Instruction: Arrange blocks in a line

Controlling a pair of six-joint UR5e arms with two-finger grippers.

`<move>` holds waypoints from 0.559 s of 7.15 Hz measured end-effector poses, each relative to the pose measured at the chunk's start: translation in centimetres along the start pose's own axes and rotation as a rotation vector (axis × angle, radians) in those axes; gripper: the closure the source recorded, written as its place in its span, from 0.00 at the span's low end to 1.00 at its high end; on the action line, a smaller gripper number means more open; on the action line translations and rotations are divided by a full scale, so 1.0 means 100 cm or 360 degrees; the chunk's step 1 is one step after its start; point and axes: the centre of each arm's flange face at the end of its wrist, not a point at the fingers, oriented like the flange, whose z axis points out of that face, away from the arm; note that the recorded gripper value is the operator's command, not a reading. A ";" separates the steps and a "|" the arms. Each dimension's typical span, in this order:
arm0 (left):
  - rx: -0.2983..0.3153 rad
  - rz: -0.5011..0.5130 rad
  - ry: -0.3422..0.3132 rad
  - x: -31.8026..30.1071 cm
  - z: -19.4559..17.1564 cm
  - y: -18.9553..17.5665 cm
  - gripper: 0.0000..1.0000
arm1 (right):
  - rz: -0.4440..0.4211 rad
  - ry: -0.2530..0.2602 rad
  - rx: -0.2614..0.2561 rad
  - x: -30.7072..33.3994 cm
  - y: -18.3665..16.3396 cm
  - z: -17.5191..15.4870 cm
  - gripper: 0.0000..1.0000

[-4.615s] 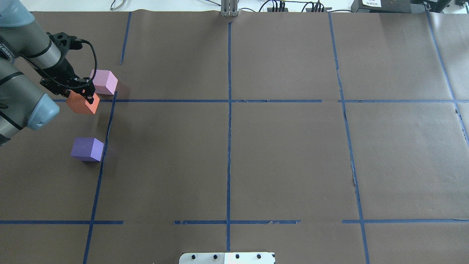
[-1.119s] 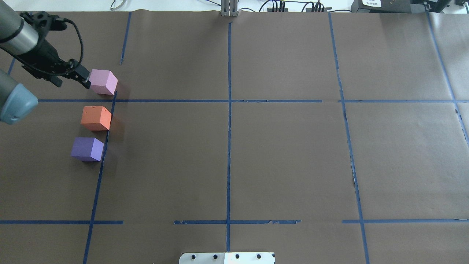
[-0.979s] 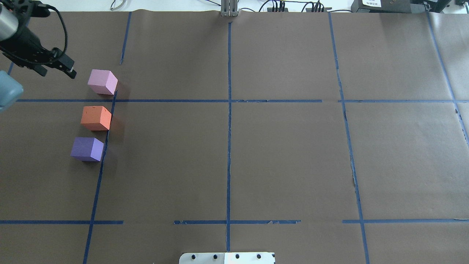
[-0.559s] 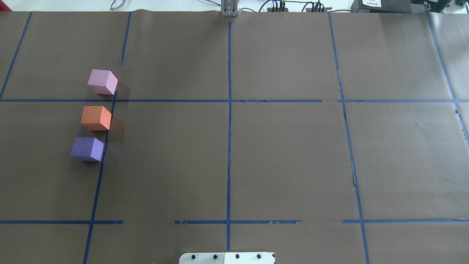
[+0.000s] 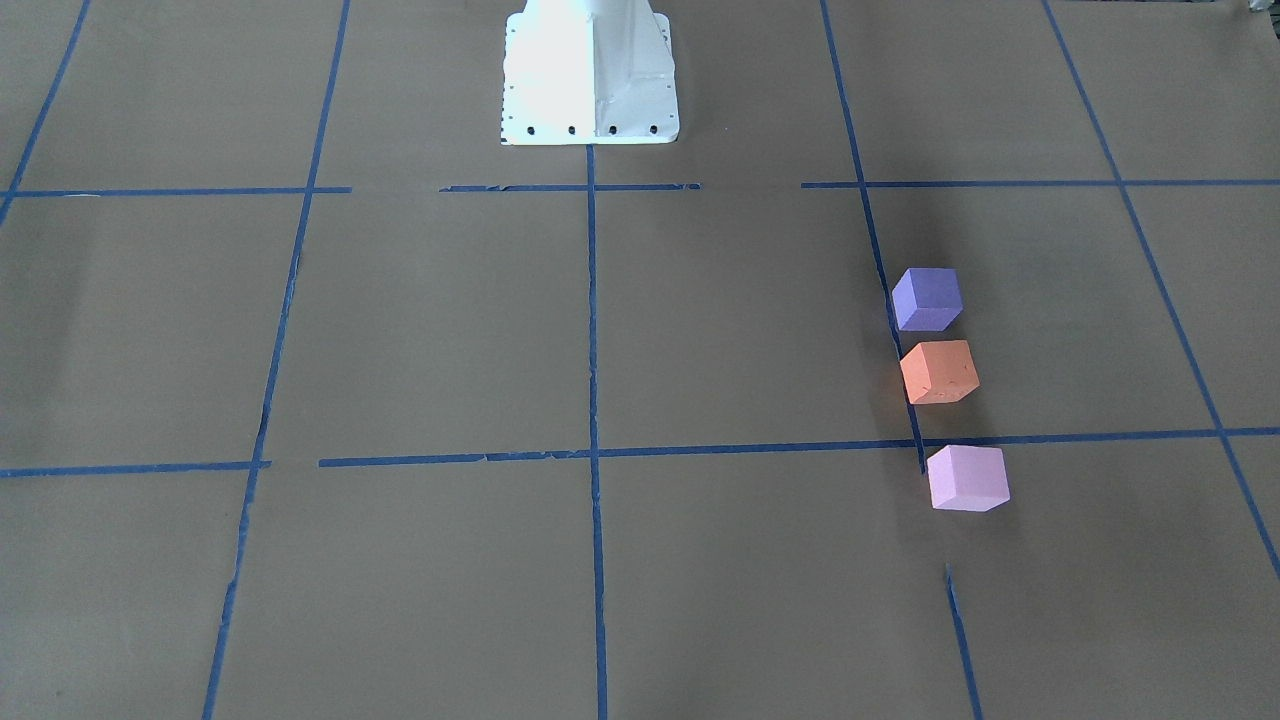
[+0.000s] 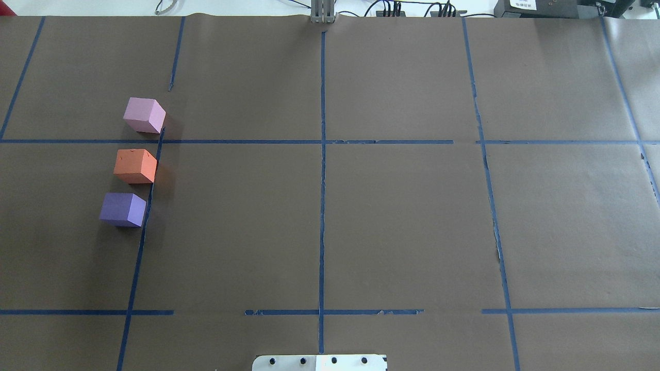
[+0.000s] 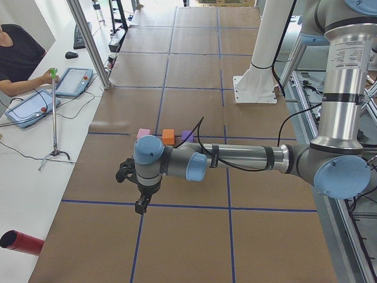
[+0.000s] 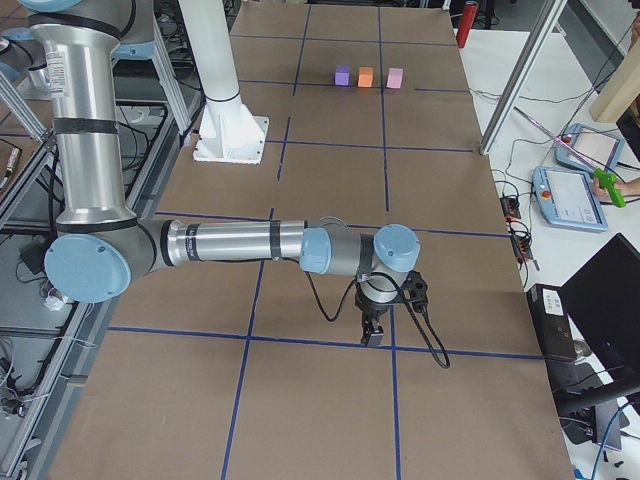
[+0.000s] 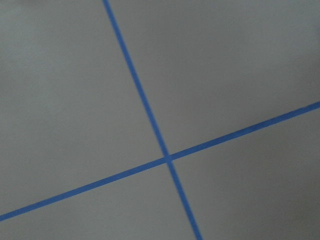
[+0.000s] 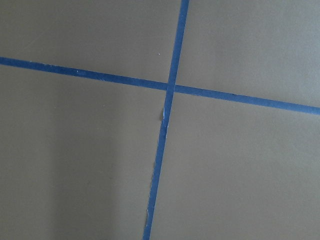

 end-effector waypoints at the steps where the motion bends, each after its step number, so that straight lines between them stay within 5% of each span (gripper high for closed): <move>1: -0.0010 -0.0084 -0.0002 -0.020 0.005 0.014 0.00 | 0.0000 0.0000 0.0000 0.000 0.000 0.000 0.00; 4: 0.0010 -0.0290 -0.0014 -0.038 0.018 0.021 0.00 | 0.0002 0.0000 -0.0001 0.000 0.000 0.000 0.00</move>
